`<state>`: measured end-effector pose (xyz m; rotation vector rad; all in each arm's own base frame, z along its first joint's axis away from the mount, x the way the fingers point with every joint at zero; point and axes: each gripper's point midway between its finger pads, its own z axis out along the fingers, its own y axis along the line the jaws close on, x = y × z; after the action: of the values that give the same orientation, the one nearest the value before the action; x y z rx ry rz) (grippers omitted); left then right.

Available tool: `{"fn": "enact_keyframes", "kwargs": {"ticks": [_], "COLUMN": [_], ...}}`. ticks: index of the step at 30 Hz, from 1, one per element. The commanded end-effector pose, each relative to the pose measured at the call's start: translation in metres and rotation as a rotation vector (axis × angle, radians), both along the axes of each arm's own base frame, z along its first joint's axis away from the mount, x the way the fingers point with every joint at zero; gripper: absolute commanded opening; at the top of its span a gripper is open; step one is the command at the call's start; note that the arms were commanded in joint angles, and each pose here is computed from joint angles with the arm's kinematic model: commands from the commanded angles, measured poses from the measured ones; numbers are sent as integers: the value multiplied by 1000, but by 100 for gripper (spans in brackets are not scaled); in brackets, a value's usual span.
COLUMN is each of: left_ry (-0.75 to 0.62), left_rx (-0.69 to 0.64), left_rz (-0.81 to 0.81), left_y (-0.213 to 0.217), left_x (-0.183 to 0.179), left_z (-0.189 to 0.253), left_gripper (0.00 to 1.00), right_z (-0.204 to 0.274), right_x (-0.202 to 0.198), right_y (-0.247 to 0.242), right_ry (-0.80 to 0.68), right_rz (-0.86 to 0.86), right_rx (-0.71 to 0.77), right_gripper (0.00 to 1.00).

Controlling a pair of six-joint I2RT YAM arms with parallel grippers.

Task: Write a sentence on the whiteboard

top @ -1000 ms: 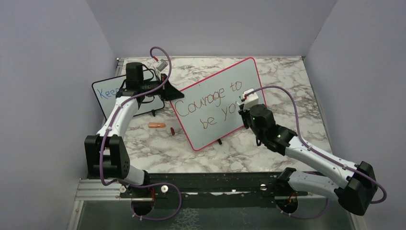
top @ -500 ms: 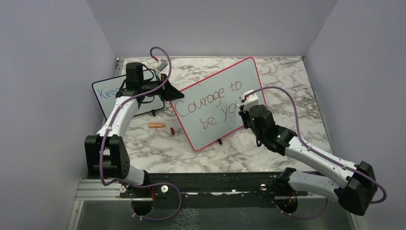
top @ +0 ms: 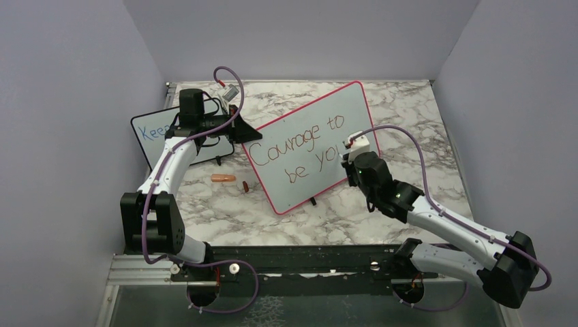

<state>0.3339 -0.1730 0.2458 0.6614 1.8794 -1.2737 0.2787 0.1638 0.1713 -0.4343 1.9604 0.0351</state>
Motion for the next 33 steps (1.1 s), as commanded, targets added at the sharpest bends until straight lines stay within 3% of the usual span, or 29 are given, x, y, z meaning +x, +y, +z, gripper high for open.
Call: {"fn": "enact_keyframes", "kwargs": {"ticks": [1,19,33], "left_ry": [12,11,11], "left_rx": [80,77,77], "left_rz": [87,83,85], "left_y": [12,12,12], "left_x": [13,12,12], "left_z": [-19,-18,-18], "left_gripper": [0,0,0], "right_z": [-7,6,21], "right_x": [-5,6,10], "right_y": [-7,-18,-8], "right_ry": [24,-40,-64], "right_rz": [-18,-101,-64], "right_rx": [-2,-20,11], "right_gripper": [1,1,1]}}
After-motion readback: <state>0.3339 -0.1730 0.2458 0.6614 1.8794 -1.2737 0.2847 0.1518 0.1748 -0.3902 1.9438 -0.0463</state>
